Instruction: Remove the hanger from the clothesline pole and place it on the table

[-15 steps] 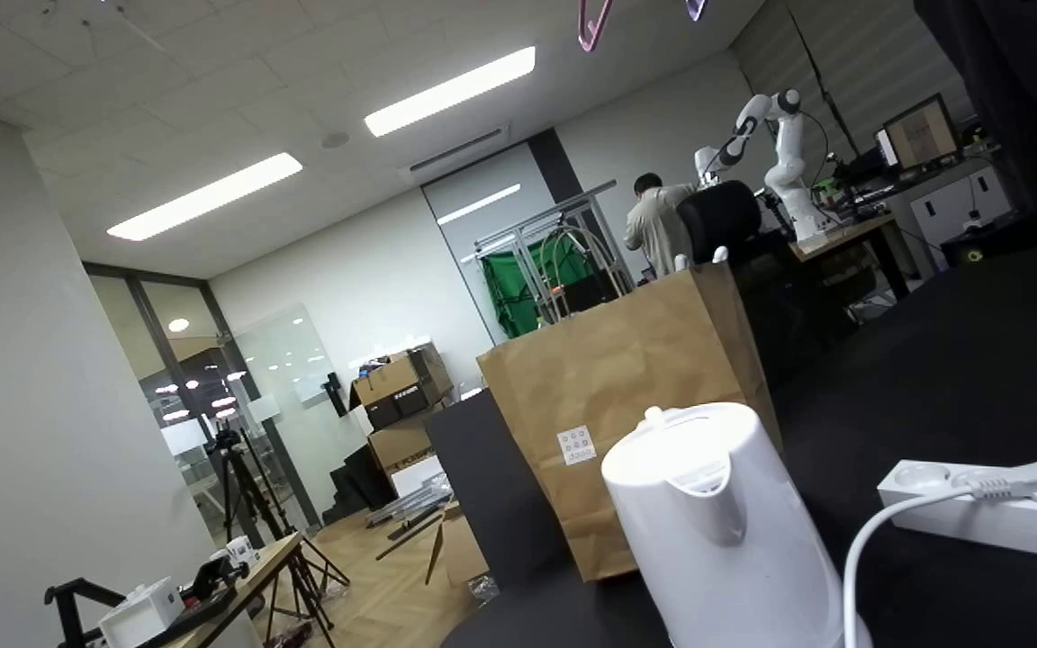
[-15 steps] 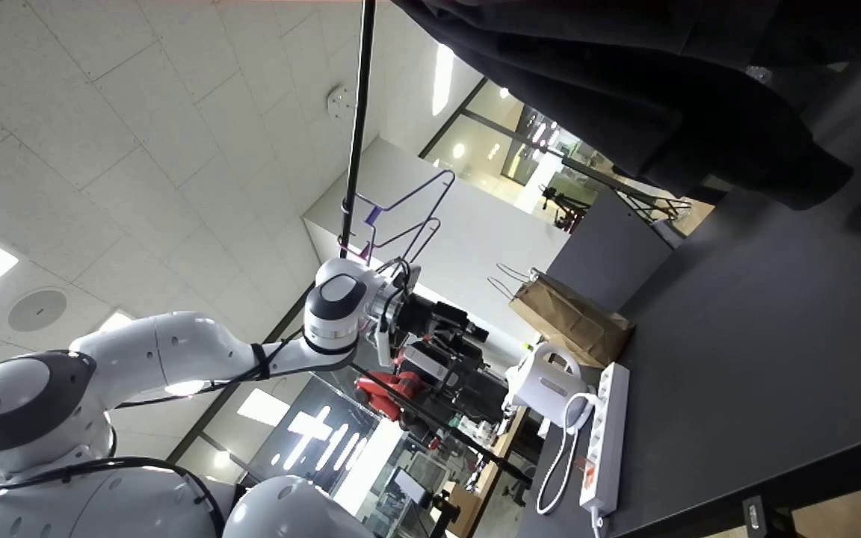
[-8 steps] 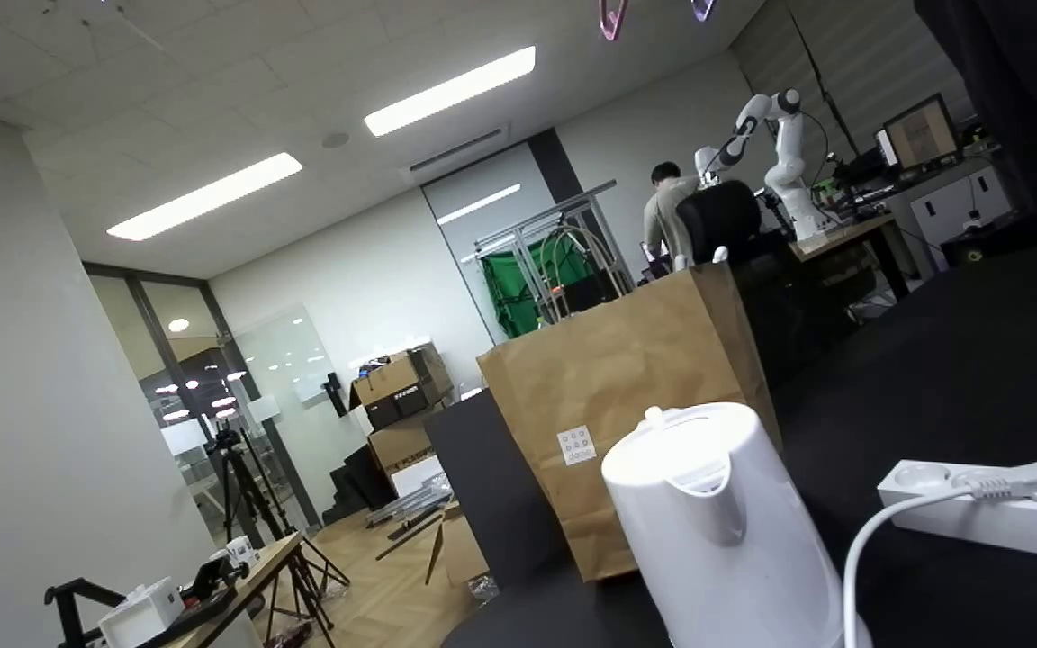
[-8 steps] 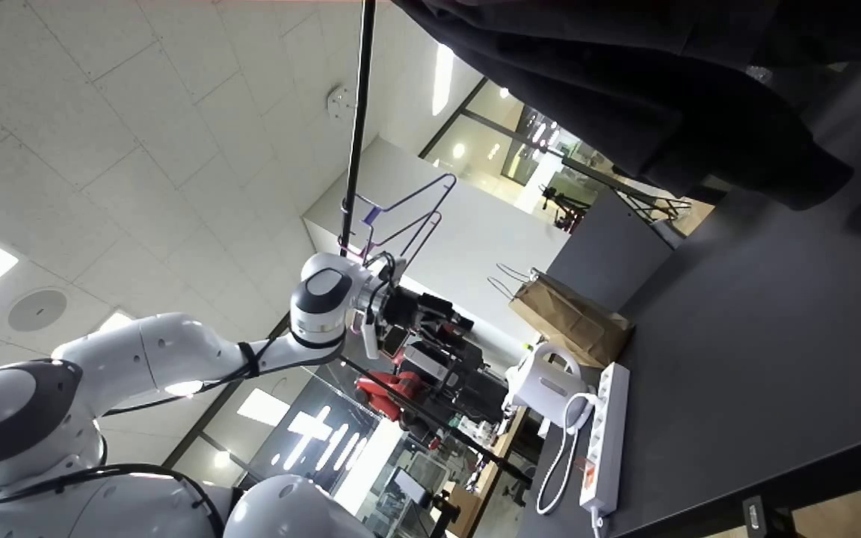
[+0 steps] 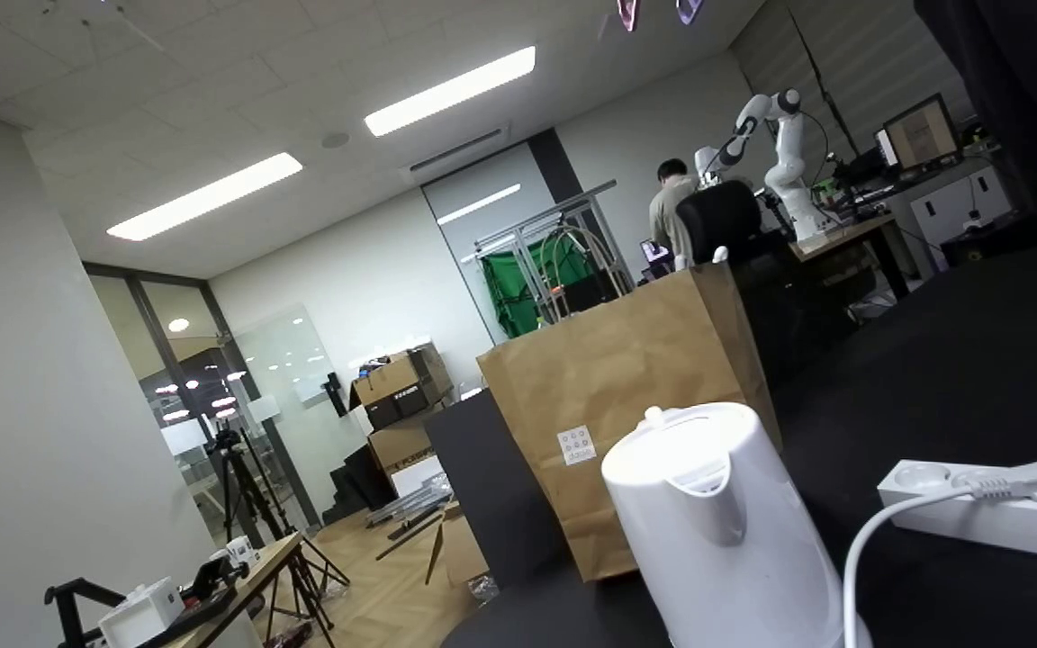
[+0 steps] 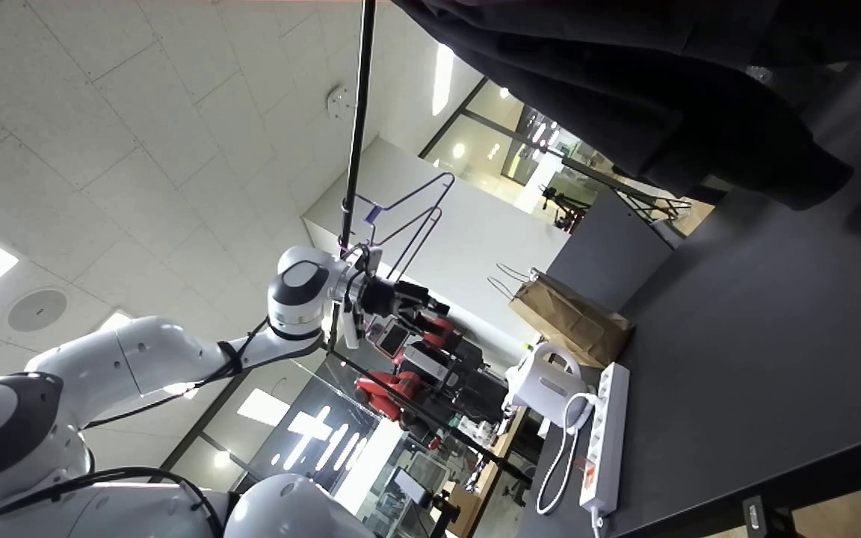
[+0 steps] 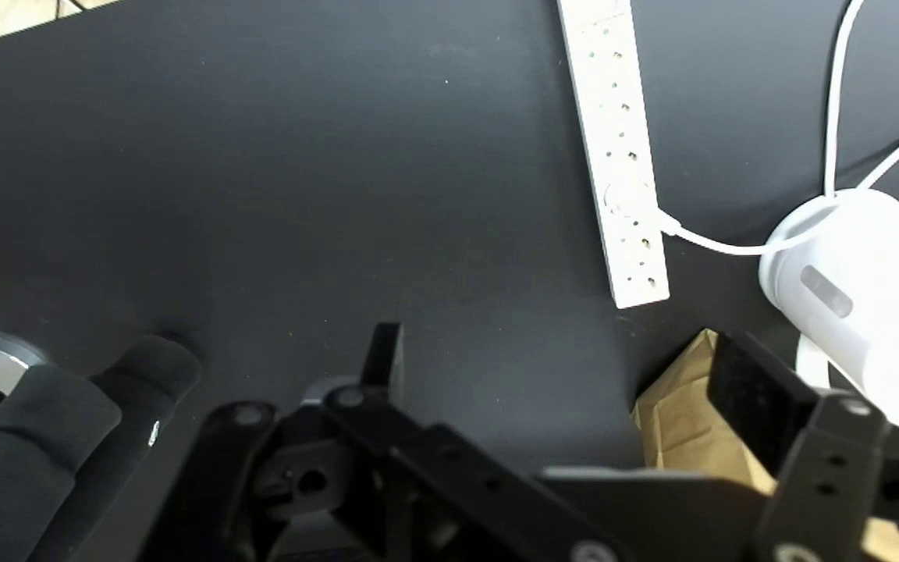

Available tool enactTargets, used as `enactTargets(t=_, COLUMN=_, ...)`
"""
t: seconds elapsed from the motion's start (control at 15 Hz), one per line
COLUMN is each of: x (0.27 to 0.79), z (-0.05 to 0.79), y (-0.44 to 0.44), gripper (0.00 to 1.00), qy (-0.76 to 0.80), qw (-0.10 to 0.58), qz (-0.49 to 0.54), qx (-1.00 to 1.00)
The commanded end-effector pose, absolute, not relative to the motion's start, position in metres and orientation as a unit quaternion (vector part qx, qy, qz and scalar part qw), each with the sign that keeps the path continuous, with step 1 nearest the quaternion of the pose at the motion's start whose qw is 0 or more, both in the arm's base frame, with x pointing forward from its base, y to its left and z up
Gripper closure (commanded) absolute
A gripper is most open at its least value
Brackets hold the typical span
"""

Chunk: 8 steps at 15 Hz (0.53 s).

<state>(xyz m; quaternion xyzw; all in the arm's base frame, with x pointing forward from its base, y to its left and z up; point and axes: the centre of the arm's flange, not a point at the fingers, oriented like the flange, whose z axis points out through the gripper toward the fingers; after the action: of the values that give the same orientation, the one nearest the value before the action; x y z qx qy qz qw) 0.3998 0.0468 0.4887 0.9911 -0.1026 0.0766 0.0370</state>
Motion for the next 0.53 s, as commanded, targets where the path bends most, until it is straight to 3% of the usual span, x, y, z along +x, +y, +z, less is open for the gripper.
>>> enactTargets(t=0.0, x=0.402, z=0.509, y=0.050, gripper=0.00, qy=-0.094, qw=0.027, qz=0.072, qx=0.993)
enactTargets(t=0.47, x=0.403, z=0.529, y=0.056, gripper=0.00, qy=-0.079, qw=0.028, qz=0.080, qx=0.993)
